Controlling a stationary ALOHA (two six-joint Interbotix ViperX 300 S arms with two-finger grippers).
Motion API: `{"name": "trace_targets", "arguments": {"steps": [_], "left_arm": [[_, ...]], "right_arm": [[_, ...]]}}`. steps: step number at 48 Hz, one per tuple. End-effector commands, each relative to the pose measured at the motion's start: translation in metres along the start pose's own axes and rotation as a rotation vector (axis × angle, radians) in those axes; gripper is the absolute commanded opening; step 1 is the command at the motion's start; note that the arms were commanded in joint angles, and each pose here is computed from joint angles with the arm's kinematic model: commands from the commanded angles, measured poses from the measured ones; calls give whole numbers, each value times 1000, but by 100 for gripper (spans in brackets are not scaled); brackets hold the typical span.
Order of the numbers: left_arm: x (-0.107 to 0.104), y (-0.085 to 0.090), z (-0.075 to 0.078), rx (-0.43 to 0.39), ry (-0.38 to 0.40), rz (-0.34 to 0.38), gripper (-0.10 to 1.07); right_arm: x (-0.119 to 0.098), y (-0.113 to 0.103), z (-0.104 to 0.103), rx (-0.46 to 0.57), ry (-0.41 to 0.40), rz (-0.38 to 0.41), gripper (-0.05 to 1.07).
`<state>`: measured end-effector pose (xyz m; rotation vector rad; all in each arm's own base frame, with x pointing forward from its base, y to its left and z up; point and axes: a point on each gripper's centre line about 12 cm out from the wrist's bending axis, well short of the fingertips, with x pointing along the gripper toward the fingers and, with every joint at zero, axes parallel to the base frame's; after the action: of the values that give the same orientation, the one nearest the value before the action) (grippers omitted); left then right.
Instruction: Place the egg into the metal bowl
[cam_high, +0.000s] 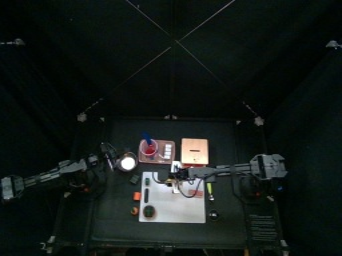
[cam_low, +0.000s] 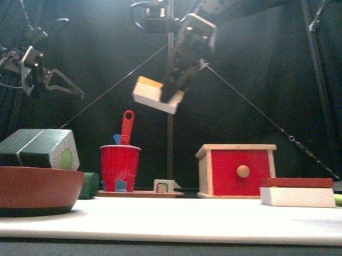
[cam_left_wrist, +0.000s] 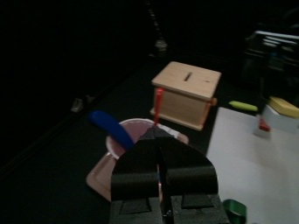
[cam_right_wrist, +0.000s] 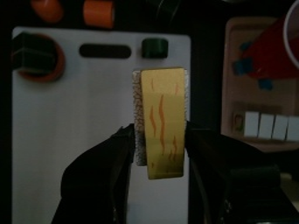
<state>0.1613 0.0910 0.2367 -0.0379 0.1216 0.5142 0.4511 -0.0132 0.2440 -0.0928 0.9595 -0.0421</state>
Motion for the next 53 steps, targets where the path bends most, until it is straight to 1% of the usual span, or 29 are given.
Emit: {"name": "trace_targets", "arguments": {"steps": [1,6,10,14,17,21,26,33,38,43,49,53], "left_arm": [[0,19,5,-15,-15,104,0],[-3,40,5,-61,-22,214,0],[-7,51,3,-105,-31,282,0],[-9,57,1,-125,-41,318,0],[-9,58,-1,-124,-41,321,0],[-10,57,-4,-112,-34,319,0],[-10,56,-8,-112,-26,315,0],[-10,56,-9,-110,-25,315,0],[-10,57,-9,-112,-23,318,0],[-11,58,-8,-115,-29,323,0],[-14,66,-5,-125,-64,371,0],[-15,68,-3,-130,-76,383,0]], "right_arm": [[4,-19,37,26,-56,-29,67],[25,-30,55,25,-40,-44,67],[41,-36,69,-7,-21,-47,67],[52,-39,80,-34,-9,-43,67],[63,-43,88,-44,-6,-33,67],[70,-45,95,-44,-13,-16,67],[74,-57,101,-42,-29,-22,67],[75,-79,113,-54,-86,-42,67],[85,-90,117,-25,-117,-40,67],[94,-96,119,-16,-124,-45,67],[99,-99,123,-21,-134,-55,68],[101,-99,125,-27,-139,-62,68]]}}
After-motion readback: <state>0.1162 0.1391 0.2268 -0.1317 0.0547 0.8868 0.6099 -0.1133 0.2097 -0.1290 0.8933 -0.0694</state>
